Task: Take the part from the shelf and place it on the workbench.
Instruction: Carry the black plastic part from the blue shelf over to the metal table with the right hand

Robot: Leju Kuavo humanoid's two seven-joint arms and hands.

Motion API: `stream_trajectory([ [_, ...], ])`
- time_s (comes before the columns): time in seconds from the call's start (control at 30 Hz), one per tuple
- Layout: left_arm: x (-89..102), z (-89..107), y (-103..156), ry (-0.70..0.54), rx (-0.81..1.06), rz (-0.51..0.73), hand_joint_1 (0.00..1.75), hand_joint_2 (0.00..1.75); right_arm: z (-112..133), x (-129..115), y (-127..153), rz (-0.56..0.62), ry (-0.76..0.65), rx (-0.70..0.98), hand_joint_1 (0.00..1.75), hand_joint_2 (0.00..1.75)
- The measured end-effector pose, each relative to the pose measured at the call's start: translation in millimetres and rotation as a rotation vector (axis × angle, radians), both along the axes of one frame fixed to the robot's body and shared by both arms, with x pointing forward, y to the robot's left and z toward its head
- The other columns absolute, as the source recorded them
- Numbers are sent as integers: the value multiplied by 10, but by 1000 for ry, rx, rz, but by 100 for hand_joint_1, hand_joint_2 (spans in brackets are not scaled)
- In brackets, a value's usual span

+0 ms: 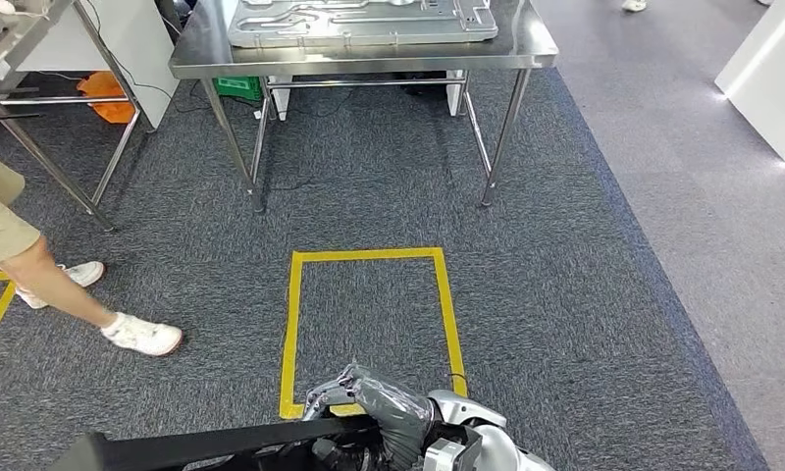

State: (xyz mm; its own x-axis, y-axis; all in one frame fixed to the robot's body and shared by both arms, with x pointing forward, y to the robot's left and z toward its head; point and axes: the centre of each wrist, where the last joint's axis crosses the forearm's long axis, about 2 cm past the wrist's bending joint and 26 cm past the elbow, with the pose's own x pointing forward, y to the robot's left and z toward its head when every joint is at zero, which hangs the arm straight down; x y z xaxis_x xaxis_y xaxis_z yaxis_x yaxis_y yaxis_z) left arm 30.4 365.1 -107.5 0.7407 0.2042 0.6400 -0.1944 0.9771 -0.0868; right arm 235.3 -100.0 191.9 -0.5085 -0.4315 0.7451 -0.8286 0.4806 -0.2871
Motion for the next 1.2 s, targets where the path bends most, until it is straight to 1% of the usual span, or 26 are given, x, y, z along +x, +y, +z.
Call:
stream_trajectory([
  [0.17,12,1,2,-3,0,0,0,0,25,-1,-3,-3,-8,8,168,175],
  [0.4,-21,-1,8,3,1,0,0,0,22,-10,-2,-4,-6,11,168,175],
  [1.2,15,4,18,-5,3,2,0,0,14,-12,-17,-2,-10,-14,168,175],
])
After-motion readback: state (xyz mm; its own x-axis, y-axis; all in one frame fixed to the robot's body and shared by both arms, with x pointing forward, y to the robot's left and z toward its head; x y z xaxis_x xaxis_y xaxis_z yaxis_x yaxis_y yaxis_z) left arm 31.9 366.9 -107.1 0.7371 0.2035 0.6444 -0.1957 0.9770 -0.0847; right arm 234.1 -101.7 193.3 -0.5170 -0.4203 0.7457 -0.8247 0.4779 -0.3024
